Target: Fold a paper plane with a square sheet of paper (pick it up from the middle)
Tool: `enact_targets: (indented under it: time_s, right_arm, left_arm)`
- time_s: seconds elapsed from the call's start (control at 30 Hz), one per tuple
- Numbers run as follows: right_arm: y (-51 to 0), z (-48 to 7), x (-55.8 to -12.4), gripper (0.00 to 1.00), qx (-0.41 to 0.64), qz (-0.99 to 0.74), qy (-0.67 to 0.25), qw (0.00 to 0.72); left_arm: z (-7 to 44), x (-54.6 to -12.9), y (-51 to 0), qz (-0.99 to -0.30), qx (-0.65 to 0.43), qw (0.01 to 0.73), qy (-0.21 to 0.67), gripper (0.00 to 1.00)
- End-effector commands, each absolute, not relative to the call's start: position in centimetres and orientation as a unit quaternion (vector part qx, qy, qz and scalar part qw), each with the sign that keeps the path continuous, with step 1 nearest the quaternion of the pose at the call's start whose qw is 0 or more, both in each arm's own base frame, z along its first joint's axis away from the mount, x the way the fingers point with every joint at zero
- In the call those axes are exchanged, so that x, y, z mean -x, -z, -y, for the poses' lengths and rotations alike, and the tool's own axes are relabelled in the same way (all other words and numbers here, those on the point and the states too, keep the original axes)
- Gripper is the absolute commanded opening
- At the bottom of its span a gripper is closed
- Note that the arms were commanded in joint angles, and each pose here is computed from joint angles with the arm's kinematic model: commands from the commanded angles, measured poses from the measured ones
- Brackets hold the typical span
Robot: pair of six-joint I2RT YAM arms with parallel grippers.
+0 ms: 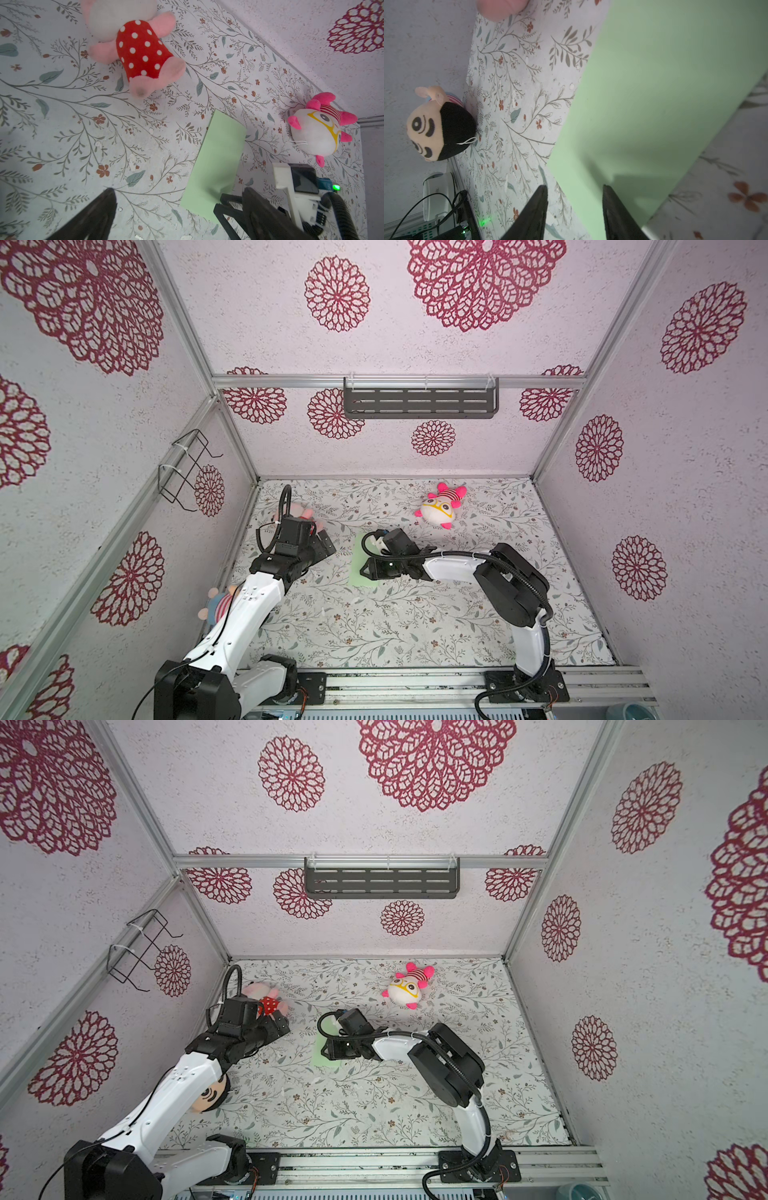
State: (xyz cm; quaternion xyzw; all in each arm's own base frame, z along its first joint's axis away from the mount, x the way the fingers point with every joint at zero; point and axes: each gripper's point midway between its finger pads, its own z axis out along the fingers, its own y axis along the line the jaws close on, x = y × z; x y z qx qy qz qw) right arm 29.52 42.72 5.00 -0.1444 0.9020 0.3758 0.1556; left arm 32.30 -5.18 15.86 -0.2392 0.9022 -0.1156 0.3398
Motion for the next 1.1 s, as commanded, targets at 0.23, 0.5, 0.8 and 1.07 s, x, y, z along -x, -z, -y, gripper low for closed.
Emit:
enact_targets:
  time_s: [0.23,0.5,0.8,1.07]
  right_arm:
    - [-1.9,-36.6,-26.6,0.47,0.208,-0.925,-0.297,0.117]
    - [-2.4,-30.4,-25.4,0.49,0.217,-0.924,-0.295,0.11]
    - [-8.5,-31.7,-30.5,0.51,0.087,-0.898,-0.369,0.222]
    - [-6.0,-32.5,-31.9,0.45,0.112,-0.912,-0.346,0.189]
  left_arm:
    - [6.2,-32.8,-16.3,-0.896,0.229,0.345,0.158,0.97]
    - [8.7,-33.2,-15.1,-0.897,0.224,0.312,0.22,0.98]
    - [14.1,-32.2,-12.1,-0.88,0.239,0.233,0.338,0.98]
    - [18.5,-29.7,-9.1,-0.883,0.238,0.179,0.364,0.99]
